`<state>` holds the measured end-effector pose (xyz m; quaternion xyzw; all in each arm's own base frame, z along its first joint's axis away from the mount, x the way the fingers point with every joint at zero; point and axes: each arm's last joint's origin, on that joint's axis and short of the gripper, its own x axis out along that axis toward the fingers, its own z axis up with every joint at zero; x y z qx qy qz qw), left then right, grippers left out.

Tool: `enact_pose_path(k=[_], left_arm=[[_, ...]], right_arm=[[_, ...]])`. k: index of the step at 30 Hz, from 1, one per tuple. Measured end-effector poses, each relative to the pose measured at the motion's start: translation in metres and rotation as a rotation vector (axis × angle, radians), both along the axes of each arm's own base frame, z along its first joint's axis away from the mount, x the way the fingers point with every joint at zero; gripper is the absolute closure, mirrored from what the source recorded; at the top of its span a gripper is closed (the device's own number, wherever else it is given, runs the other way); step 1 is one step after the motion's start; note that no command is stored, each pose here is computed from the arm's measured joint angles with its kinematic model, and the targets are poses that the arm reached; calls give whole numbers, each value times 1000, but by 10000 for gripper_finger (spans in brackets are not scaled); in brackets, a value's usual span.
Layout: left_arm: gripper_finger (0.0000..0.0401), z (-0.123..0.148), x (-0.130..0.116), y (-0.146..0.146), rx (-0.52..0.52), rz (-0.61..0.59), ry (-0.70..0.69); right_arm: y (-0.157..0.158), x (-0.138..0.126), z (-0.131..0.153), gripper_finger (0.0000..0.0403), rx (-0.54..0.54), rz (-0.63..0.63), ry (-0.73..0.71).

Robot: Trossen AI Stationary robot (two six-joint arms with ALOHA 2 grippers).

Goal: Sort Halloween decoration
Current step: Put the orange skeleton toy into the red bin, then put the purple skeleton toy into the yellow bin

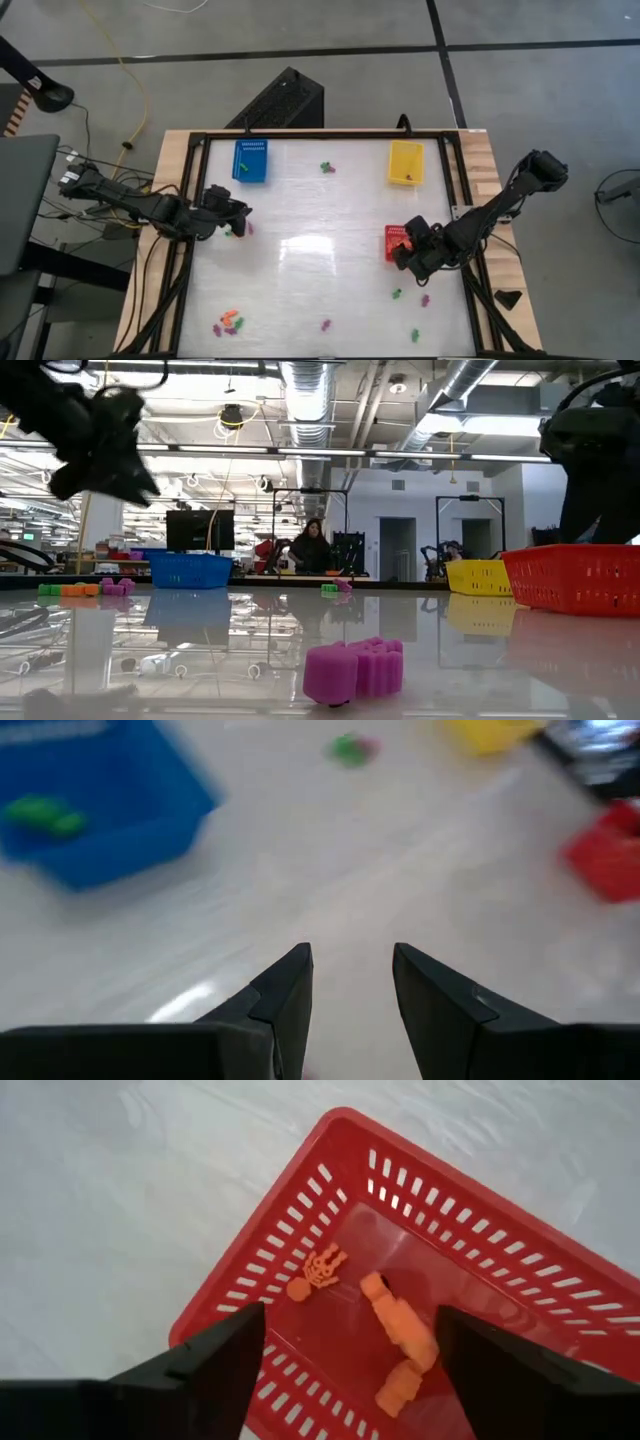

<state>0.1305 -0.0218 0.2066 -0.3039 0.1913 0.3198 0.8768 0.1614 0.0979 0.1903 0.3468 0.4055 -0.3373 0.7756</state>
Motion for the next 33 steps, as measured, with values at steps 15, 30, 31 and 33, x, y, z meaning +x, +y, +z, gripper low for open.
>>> enact_pose_path(k=[15, 30, 31, 33], left_arm=[[224, -46, 41, -7, -350, 148, 152], [221, -79, 52, -8, -437, 266, 317], [222, -81, 53, -7, -435, 283, 313], [228, -82, 54, -6, -435, 311, 295]], right_arm=[[-6, -2, 35, 98, -65, 40, -197], [-37, -41, 86, 98, -76, 59, -478], [-39, -43, 88, 98, -84, 59, -493], [-42, -47, 91, 98, -96, 60, -522]])
